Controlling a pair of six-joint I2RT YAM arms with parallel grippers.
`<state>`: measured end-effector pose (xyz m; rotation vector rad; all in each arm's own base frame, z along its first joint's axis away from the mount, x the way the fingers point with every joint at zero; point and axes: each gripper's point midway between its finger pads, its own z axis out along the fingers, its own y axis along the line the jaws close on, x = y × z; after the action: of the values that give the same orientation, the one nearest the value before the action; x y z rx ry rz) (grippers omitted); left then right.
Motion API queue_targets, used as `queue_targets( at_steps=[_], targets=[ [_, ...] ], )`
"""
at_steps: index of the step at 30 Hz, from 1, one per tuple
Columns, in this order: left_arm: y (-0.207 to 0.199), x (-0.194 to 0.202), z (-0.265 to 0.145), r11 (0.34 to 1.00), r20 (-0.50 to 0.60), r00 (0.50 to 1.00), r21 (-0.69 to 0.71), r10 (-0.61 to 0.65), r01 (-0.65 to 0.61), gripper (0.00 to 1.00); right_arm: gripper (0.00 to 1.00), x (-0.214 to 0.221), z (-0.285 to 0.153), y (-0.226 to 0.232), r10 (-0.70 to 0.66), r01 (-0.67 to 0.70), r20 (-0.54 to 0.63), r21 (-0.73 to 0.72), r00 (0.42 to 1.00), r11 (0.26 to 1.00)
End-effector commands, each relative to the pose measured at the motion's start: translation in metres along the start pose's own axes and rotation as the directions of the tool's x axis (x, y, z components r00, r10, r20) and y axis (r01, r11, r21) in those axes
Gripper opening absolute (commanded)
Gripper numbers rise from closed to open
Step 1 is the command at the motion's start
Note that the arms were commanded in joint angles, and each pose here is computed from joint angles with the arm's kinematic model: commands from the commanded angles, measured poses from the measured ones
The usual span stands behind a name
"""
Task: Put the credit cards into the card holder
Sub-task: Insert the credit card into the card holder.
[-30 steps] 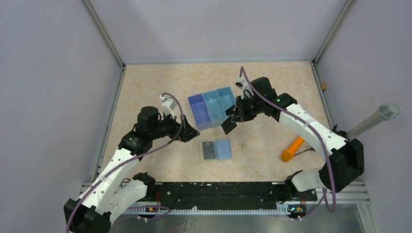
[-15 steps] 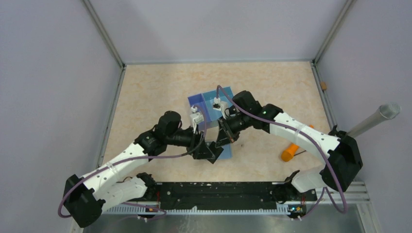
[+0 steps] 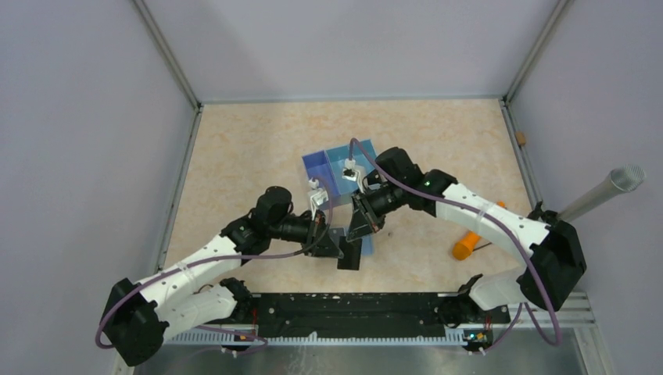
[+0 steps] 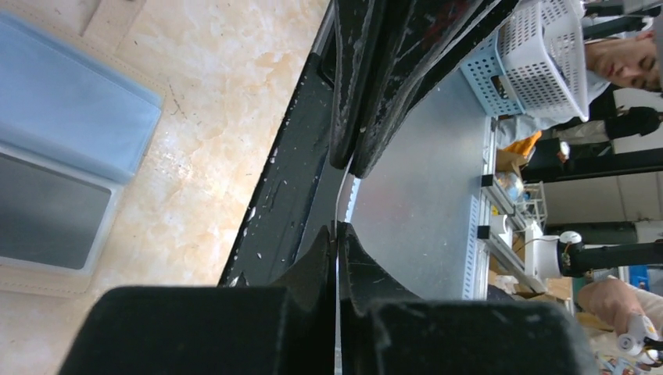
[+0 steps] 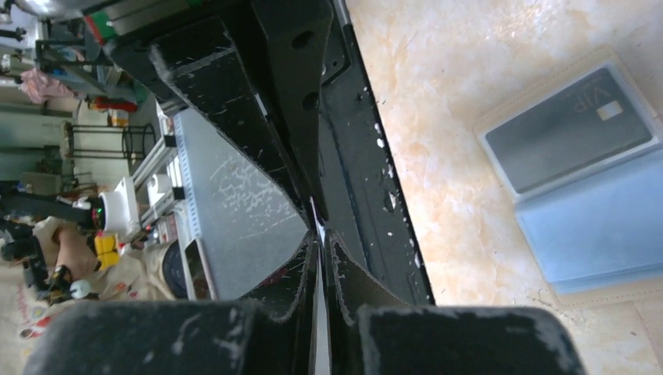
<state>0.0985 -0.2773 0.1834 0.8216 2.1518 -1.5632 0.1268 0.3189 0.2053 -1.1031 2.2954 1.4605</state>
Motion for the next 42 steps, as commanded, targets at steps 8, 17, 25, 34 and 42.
queue_targets(
  at_steps=[8,17,25,34,42],
  targets=[
    [-0.007,-0.022,-0.001,0.996,0.291,0.955,0.086,-0.051,0.027,0.00,0.60,-0.019,-0.021,-0.031,0.055,-0.075,0.258,0.070,0.965,0.995],
    [0.007,-0.039,-0.009,0.990,0.467,0.873,0.078,-0.139,0.116,0.00,0.55,-0.006,-0.017,-0.022,0.187,-0.152,0.354,-0.125,0.916,0.980],
    [0.013,-0.038,-0.007,0.988,0.469,0.869,0.068,-0.157,0.141,0.00,0.32,-0.004,-0.005,-0.014,0.197,-0.144,0.350,-0.171,0.916,0.975],
    [0.062,-0.014,0.001,0.943,0.407,0.887,-0.146,-0.217,0.298,0.47,0.00,0.018,0.020,-0.069,0.389,-0.395,0.359,-0.058,0.849,0.917],
    [0.119,0.022,-0.004,0.814,0.390,0.874,-0.381,-0.290,0.440,0.57,0.00,0.051,0.041,-0.115,0.498,-0.540,0.358,0.023,0.790,0.841]
  ],
)
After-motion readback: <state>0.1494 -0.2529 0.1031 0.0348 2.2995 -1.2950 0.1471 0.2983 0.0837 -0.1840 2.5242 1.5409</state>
